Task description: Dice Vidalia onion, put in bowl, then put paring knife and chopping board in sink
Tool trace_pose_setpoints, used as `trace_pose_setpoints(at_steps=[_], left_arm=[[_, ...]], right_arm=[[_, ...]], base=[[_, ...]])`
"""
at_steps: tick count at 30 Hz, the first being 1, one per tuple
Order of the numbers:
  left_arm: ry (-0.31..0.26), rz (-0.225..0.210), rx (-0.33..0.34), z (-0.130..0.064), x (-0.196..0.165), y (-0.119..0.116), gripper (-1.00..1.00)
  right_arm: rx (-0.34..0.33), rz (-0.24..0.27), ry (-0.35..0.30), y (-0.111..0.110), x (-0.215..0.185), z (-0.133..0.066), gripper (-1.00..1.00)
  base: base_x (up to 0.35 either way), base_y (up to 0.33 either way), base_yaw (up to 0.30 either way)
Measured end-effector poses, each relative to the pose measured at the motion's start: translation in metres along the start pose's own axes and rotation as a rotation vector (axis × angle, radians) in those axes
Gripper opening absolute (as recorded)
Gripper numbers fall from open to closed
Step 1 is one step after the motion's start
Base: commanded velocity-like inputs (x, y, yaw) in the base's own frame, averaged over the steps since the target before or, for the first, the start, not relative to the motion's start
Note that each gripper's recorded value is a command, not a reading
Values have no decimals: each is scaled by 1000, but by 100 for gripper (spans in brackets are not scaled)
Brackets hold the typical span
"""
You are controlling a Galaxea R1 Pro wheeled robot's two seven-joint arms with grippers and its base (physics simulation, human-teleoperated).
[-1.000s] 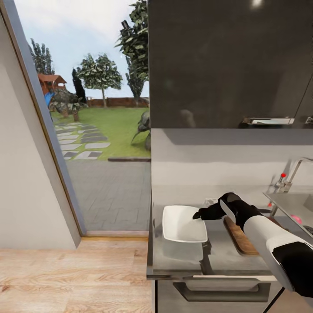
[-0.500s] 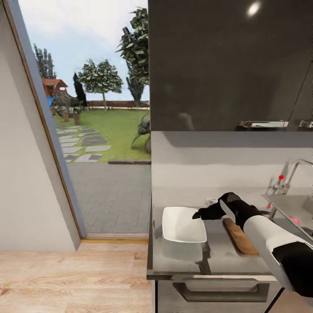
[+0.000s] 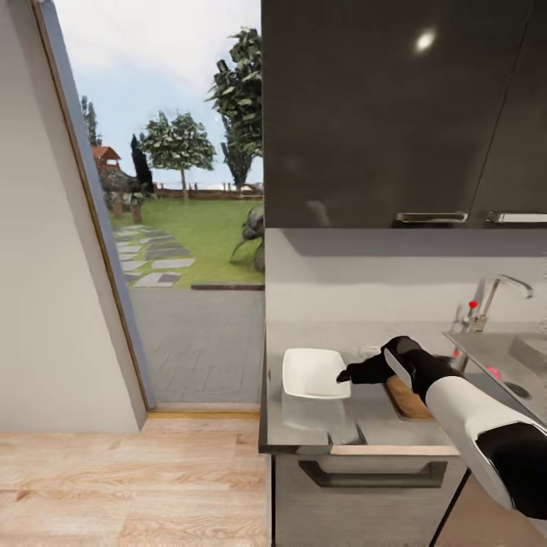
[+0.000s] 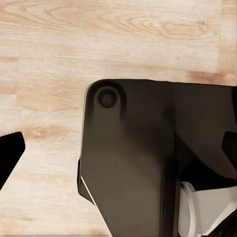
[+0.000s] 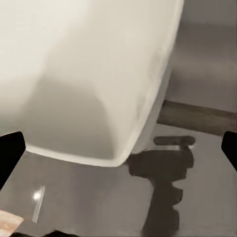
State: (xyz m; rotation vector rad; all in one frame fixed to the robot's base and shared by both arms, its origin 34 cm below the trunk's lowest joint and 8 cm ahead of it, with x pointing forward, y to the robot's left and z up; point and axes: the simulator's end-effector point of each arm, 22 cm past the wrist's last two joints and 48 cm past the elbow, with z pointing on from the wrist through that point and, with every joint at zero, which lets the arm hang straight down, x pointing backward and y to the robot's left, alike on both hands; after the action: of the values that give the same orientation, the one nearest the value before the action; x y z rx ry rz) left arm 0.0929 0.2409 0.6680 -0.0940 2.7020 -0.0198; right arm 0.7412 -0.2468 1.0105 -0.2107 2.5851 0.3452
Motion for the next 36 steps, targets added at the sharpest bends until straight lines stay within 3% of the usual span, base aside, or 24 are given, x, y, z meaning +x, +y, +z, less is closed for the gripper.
trace_pose_setpoints(at_steps=[20, 29, 33, 36], left_arm=[[-32, 1, 3, 5, -10, -1, 100], [-40, -1, 2, 6, -11, -1, 100], [-44, -2, 3, 7, -12, -1, 100], [-49, -2, 3, 7, -14, -1, 100]], right_arm=[[-37, -12, -35, 12, -11, -18, 100], [-21, -130, -275, 9, -49, -23, 100], [-14, -168, -352, 8, -57, -24, 100], [32, -191, -421, 0, -69, -27, 100]], base=[[-312, 0, 0], [-311, 0, 0], [-136, 0, 0], [-39, 0, 0]])
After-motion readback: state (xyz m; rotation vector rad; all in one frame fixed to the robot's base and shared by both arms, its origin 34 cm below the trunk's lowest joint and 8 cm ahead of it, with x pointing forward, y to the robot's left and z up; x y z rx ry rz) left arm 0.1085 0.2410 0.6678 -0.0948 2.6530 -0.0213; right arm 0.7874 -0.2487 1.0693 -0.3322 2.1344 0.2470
